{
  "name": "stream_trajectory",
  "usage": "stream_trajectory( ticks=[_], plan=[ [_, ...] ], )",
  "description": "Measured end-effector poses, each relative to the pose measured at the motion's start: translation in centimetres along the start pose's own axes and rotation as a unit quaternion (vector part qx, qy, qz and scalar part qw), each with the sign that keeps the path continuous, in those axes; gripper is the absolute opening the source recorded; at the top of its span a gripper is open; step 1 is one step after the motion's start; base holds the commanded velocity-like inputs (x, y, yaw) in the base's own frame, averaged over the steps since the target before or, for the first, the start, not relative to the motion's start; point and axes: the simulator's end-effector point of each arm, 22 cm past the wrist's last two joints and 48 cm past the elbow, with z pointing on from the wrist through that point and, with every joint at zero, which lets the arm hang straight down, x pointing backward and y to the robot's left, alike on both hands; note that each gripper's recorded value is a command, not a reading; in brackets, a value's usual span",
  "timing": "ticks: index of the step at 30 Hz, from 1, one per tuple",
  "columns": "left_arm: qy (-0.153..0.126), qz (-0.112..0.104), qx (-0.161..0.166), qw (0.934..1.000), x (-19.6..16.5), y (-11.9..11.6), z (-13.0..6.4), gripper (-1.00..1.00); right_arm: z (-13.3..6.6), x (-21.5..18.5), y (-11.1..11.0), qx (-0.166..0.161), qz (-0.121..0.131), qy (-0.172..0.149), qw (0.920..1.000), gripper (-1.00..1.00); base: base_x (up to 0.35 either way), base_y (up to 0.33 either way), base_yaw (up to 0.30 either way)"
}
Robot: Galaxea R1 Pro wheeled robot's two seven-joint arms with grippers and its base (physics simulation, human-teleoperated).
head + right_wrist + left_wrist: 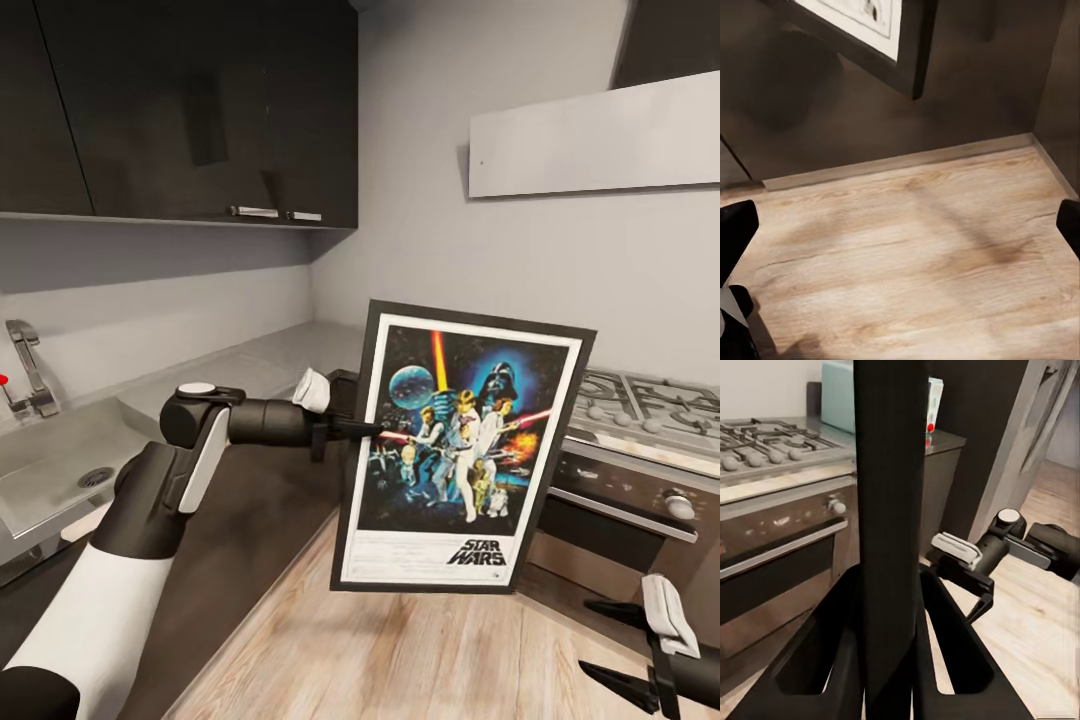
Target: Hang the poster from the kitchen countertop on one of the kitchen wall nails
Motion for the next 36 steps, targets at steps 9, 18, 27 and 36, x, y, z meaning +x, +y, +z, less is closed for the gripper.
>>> stream_trajectory(
  ticks=[9, 18, 27, 36],
  plan=[
    [0.023, 0.003, 0.017, 0.9996, 1.3, -1.0, 1.4, -1.0, 1.2, 0.3, 1.7, -0.034, 0.001, 0.009, 0.9994, 1.0, 0.0, 0.0, 0.0],
    [0.029, -0.001, 0.022, 0.9993, 2.0, -1.3, 1.8, -1.0, 2.7, -0.7, 2.3, -0.058, -0.003, 0.011, 0.9982, 1.0, 0.0, 0.0, 0.0],
    [0.046, 0.0, 0.035, 0.9983, 3.1, -2.2, 2.8, -1.0, 3.6, -2.8, 1.4, -0.062, -0.021, 0.0, 0.9979, 1.0, 0.0, 0.0, 0.0],
    [0.048, 0.005, 0.038, 0.9981, 3.2, -2.4, 3.1, -1.0, 3.8, -3.6, 1.1, -0.061, -0.027, -0.004, 0.9978, 1.0, 0.0, 0.0, 0.0]
  ],
)
